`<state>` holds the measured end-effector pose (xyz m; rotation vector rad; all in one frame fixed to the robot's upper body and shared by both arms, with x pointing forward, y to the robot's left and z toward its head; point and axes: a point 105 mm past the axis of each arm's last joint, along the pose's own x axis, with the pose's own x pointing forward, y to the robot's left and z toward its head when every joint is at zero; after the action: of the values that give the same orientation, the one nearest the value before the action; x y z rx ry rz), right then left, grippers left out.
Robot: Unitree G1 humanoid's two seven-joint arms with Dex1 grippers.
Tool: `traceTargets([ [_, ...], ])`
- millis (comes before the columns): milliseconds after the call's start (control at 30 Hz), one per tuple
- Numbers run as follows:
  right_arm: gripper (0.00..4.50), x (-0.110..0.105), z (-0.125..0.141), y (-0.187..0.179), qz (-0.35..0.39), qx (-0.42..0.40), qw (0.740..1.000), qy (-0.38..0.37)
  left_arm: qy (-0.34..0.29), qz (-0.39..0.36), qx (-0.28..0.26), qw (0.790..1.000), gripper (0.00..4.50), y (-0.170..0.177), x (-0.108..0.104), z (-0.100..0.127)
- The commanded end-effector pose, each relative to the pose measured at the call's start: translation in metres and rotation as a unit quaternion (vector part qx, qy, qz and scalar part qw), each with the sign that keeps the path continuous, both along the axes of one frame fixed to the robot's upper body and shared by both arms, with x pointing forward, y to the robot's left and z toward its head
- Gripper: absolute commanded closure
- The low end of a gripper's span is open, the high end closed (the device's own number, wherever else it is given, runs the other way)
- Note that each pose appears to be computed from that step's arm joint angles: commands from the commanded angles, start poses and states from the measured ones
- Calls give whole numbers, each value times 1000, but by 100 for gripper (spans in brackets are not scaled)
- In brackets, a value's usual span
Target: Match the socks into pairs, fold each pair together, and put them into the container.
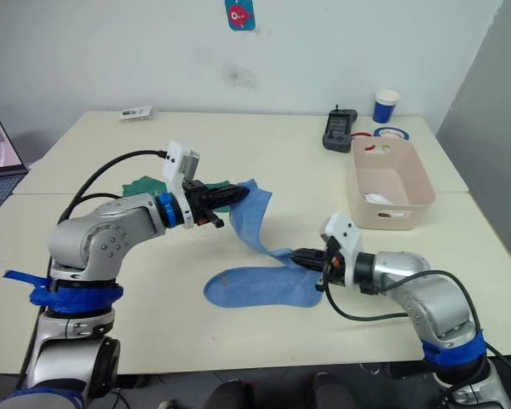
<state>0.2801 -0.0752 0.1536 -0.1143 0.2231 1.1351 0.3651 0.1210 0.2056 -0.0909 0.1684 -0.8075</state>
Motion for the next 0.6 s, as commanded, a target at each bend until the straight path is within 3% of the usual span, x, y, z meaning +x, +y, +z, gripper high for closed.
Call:
traceTargets([
  [33,446,-16,16,1,43,10,999,12,-10,42,-26,999,450,7,2,2],
  [133,446,-37,20,4,95,20,993,64,14,63,-62,996,450,2,-1,-4],
  [233,446,-49,21,3,121,30,986,109,25,83,-64,994,450,2,-4,-11],
  [300,446,-43,15,0,104,32,986,126,38,110,-55,992,450,4,-3,-21],
  [433,446,-13,-8,-15,25,30,987,155,46,132,12,990,450,4,-3,-51],
  [567,446,-2,-27,-28,2,0,987,159,59,131,24,989,450,0,-4,-70],
  [600,429,2,-31,-31,-8,-6,988,157,61,133,25,989,427,1,-4,-73],
])
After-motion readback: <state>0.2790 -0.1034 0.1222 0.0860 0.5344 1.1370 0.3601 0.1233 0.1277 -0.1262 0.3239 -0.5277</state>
